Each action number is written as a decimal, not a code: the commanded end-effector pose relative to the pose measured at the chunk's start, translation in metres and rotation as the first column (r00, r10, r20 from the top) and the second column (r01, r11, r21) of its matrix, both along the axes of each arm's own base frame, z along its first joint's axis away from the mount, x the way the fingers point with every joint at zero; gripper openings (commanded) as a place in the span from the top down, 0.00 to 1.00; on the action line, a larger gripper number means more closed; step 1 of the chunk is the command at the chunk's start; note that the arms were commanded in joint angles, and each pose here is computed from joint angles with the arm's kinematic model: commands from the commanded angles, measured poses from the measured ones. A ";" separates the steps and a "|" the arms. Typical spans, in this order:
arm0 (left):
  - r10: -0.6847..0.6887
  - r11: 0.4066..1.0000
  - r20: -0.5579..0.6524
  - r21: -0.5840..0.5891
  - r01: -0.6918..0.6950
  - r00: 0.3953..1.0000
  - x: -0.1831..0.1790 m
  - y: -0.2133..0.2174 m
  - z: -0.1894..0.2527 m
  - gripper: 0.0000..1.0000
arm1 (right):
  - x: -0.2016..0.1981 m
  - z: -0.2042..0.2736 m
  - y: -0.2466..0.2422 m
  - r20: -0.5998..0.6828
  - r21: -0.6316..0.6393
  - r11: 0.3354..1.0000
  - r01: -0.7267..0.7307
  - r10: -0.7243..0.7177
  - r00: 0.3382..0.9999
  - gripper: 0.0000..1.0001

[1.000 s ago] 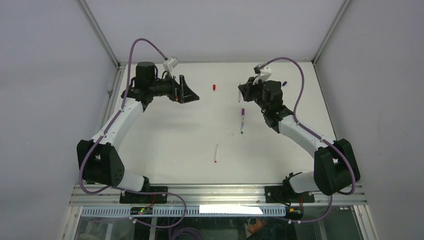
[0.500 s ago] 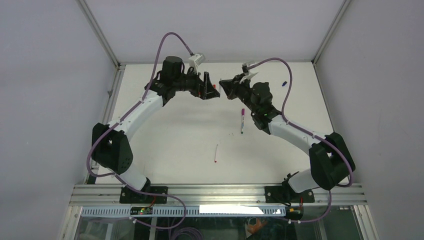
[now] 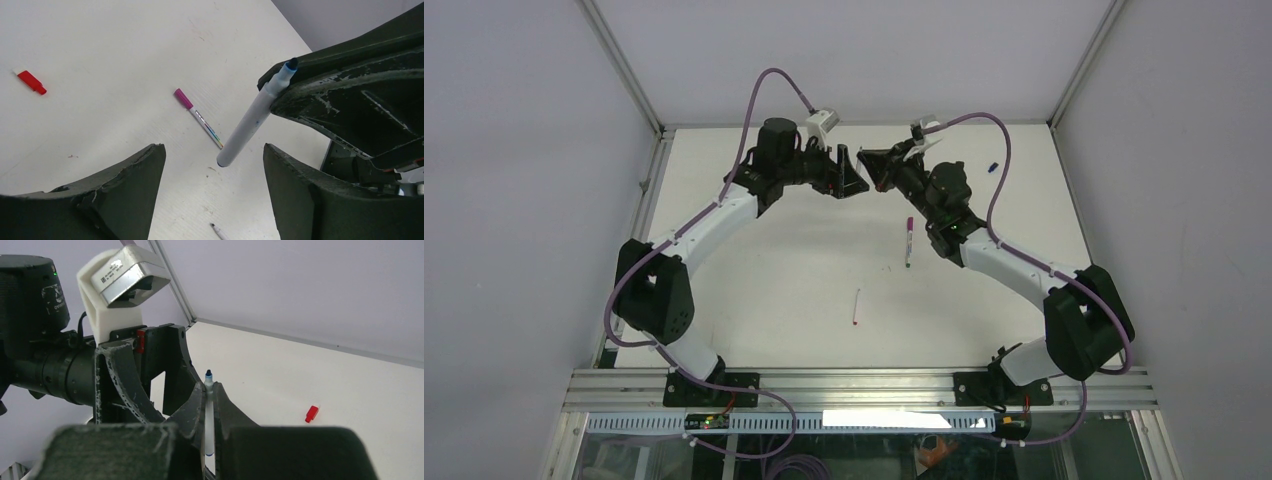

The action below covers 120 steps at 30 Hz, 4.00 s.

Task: Insert the pens into the pen caps

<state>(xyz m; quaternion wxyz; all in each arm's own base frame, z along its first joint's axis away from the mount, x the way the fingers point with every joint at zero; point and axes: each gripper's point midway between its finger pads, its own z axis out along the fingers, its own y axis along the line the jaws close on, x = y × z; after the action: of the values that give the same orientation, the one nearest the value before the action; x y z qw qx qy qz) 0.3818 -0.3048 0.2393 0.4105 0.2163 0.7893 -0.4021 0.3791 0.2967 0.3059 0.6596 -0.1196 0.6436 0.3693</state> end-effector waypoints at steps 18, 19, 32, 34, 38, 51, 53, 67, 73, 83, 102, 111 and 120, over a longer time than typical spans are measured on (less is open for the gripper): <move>-0.021 0.996 0.121 -0.084 0.031 0.992 -0.005 -0.009 0.028 0.76 | -0.005 0.027 0.017 0.031 0.094 0.994 -0.059 0.057 0.998 1.00; -0.022 0.996 0.120 -0.084 0.032 0.993 -0.005 -0.009 0.028 0.77 | -0.005 0.026 0.018 0.030 0.092 0.994 -0.061 0.059 0.998 1.00; -0.027 0.996 0.153 -0.079 0.040 0.988 -0.012 -0.005 0.031 1.00 | -0.005 0.007 0.018 -0.014 0.080 0.995 -0.054 0.055 0.998 1.00; -0.030 0.997 0.142 -0.060 0.038 0.989 -0.015 -0.002 0.027 1.00 | -0.006 0.003 0.016 -0.023 0.078 0.996 -0.048 0.050 0.998 1.00; -0.009 1.000 0.133 -0.004 0.010 0.991 -0.017 0.007 0.017 1.00 | -0.007 -0.006 0.011 -0.039 0.053 0.998 -0.023 0.025 0.999 1.00; 0.007 1.000 0.155 0.022 -0.011 0.988 -0.020 0.015 0.018 1.00 | -0.003 -0.022 0.006 -0.068 0.022 1.000 0.008 -0.007 0.998 1.00; 0.001 1.000 0.153 0.021 -0.005 0.988 -0.020 0.014 0.018 1.00 | -0.002 -0.023 0.007 -0.072 0.023 1.000 0.009 -0.007 0.997 1.00; -0.019 0.999 0.148 0.036 0.014 0.989 -0.023 0.014 0.015 1.00 | 0.002 -0.022 0.010 -0.090 0.046 0.999 0.013 -0.009 0.996 1.00; -0.043 0.998 0.122 0.046 0.038 0.992 -0.024 0.011 0.008 1.00 | 0.007 -0.016 0.014 -0.079 0.057 0.998 0.010 -0.006 0.997 1.00; -0.043 0.998 0.127 0.057 0.036 0.991 -0.022 0.010 0.007 1.00 | 0.009 -0.023 0.012 -0.088 0.050 0.998 0.026 -0.021 0.996 1.00; -0.017 0.998 0.182 0.059 0.006 0.983 -0.022 0.017 0.023 1.00 | 0.013 -0.057 -0.005 -0.130 -0.012 0.994 0.111 -0.111 0.985 1.00; -0.014 0.998 0.192 0.062 0.003 0.981 -0.023 0.018 0.023 1.00 | 0.017 -0.063 -0.005 -0.144 -0.010 0.992 0.125 -0.125 0.982 1.00; -0.011 0.997 0.161 0.076 -0.002 0.987 -0.021 0.016 0.010 1.00 | 0.025 -0.022 -0.003 -0.039 0.033 0.991 0.128 -0.127 0.991 0.36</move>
<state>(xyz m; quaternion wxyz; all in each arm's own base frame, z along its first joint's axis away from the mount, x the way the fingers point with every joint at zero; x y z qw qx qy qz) 0.3624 -0.2857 0.2118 0.4192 0.2499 0.8015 -0.3455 0.3829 0.3088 0.2636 0.6318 -0.0776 0.6734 0.3760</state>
